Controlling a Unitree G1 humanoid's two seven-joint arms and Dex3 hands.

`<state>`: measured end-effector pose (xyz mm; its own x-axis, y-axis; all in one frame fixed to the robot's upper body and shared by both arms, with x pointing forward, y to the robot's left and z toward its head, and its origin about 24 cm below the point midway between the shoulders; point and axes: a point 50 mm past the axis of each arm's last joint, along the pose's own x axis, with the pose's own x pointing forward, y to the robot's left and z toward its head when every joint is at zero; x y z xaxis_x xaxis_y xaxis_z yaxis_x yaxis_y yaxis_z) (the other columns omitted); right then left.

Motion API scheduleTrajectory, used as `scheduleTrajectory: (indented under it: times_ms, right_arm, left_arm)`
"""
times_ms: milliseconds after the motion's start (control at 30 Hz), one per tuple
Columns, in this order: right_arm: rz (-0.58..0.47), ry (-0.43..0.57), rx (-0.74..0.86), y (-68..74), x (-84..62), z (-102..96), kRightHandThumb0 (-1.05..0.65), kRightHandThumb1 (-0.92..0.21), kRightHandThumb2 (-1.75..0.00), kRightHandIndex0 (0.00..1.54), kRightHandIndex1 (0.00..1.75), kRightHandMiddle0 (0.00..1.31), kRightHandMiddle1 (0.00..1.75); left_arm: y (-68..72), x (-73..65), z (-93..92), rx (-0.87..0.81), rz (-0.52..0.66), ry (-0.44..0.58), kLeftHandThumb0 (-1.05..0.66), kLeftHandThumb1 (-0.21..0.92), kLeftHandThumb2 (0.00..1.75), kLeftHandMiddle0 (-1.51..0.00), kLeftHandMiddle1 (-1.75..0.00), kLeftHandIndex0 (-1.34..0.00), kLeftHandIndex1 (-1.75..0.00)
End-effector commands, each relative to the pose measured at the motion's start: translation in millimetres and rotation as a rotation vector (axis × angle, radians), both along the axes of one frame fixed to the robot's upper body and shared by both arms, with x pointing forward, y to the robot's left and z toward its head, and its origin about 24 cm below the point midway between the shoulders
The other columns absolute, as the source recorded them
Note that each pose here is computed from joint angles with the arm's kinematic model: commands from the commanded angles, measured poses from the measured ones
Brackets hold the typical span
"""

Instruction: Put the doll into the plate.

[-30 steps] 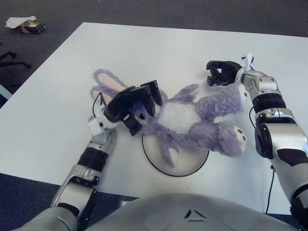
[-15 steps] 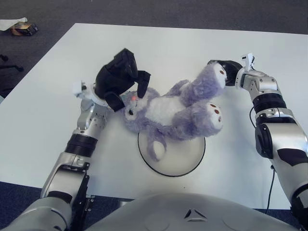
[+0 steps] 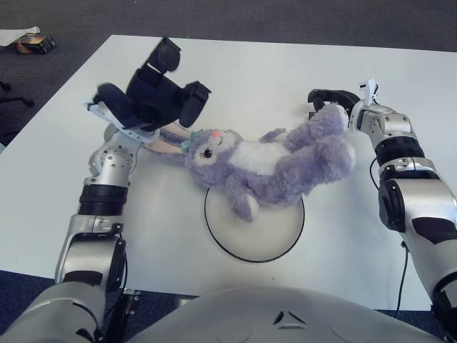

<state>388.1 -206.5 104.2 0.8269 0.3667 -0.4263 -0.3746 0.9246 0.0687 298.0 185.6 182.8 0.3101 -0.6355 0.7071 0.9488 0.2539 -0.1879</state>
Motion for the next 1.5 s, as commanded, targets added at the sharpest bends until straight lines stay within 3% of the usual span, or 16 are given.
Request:
scheduleTrajectory:
  times_ms: [0,100,300,700,900,1167,1267,1467]
  right_arm:
    - [-0.022,0.090,-0.031,-2.6,-7.2,-20.7,-0.01,-0.05,-1.58,0.83,1.75,0.65,1.59]
    - [-0.021,0.088,-0.037,-2.6,-7.2,-20.7,-0.01,-0.05,-1.58,0.83,1.75,0.65,1.59]
    - [-0.025,0.094,-0.021,-2.1,-7.1,-21.0,-0.01,-0.04,-1.59,0.83,1.75,0.65,1.59]
    - [-0.025,0.081,-0.027,-2.7,-7.1,-21.6,-0.01,-0.04,-1.59,0.83,1.75,0.66,1.59]
    - [-0.029,0.075,-0.022,-3.0,-7.1,-21.8,-0.01,-0.05,-1.57,0.82,1.75,0.65,1.58]
    - [-0.025,0.070,-0.020,-3.0,-7.2,-22.2,-0.01,-0.06,-1.57,0.82,1.75,0.64,1.59]
    - [-0.028,0.074,-0.020,-3.2,-7.0,-22.1,-0.01,-0.06,-1.57,0.82,1.75,0.64,1.59]
    - [-0.025,0.075,-0.030,-3.3,-7.1,-22.4,-0.01,-0.05,-1.58,0.83,1.75,0.65,1.59]
  left_arm:
    - [3.1,-0.6,0.0,-0.074,0.022,0.061,-0.96,0.92,0.78,-0.54,-1.43,0.00,-0.88]
    - [3.7,-1.1,0.6,-0.116,0.044,0.091,-0.95,0.92,0.79,-0.47,-1.34,0.00,-0.92]
    - [-1.0,0.8,4.2,-0.146,0.067,0.104,-0.91,0.92,0.79,-0.48,-1.31,0.00,-1.11]
    - [10.1,1.2,7.1,-0.144,0.297,0.114,-0.80,0.92,0.65,-0.48,-1.36,0.00,-1.31]
    - [13.8,4.6,12.2,-0.178,0.322,0.098,-0.77,0.92,0.61,-0.49,-1.45,0.00,-1.41]
    - [18.6,4.4,19.3,-0.228,0.316,0.085,-0.75,0.88,0.69,-0.56,-1.68,-0.01,-1.71]
    - [22.0,4.8,23.9,-0.244,0.351,0.087,-0.77,0.90,0.68,-0.66,-1.73,-0.18,-1.73]
    - [25.9,6.6,28.4,-0.261,0.391,0.075,-0.80,0.92,0.70,-0.75,-1.74,-0.35,-1.74]
